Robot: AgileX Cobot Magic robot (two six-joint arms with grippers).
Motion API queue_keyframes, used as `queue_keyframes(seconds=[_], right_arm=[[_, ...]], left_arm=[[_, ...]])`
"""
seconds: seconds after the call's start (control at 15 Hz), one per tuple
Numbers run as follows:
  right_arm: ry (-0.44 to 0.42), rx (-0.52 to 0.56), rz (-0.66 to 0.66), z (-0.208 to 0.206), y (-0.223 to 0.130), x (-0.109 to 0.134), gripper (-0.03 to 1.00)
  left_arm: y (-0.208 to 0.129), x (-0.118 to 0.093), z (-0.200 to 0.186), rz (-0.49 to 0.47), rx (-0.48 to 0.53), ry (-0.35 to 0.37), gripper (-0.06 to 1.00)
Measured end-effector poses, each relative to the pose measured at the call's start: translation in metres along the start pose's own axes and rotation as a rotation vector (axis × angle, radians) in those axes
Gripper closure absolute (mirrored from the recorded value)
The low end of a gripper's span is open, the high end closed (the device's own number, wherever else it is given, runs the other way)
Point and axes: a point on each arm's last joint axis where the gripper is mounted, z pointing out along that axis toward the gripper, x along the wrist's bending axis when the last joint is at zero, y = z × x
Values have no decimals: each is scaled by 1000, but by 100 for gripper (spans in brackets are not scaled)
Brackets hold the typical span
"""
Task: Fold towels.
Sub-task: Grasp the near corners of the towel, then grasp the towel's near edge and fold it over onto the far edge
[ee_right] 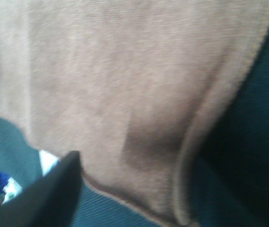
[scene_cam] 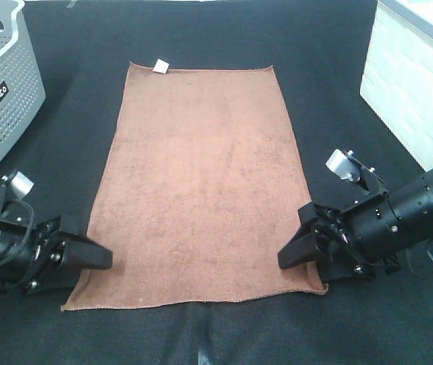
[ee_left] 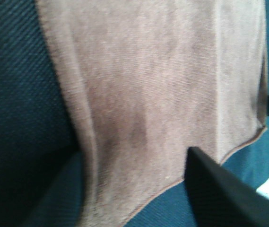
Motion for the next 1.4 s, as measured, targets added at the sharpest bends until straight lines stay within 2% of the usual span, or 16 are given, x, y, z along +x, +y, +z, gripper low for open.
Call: queue_keyframes(seconds=[0.13,0.2,0.33,0.6,0.93,1.0,1.2,1.4], right_arm=[[-31,-11,27,1,1,-4,57],[-51,-15,45,2,1,-6,73],[-66,-15,55,3,1,-8,95],[-89,-36,31,-12,0,2,97],[-123,-30,30,-30,-28,8,97],[-125,-23,36,-35,-46,8,97],[-121,-9,43,-39,-65,8,97],[-113,28,69,-42,-102,5,97]], left_arm=[[-1,5,1,-3,5,42,65],[-1,7,2,0,7,64,88],[-2,7,2,-6,15,65,94],[-7,5,-1,-20,63,71,94],[-19,-9,-34,53,-18,128,94],[-37,-8,-45,62,-2,161,94],[-53,-7,-52,70,24,173,94],[-77,-5,-62,83,47,184,94]])
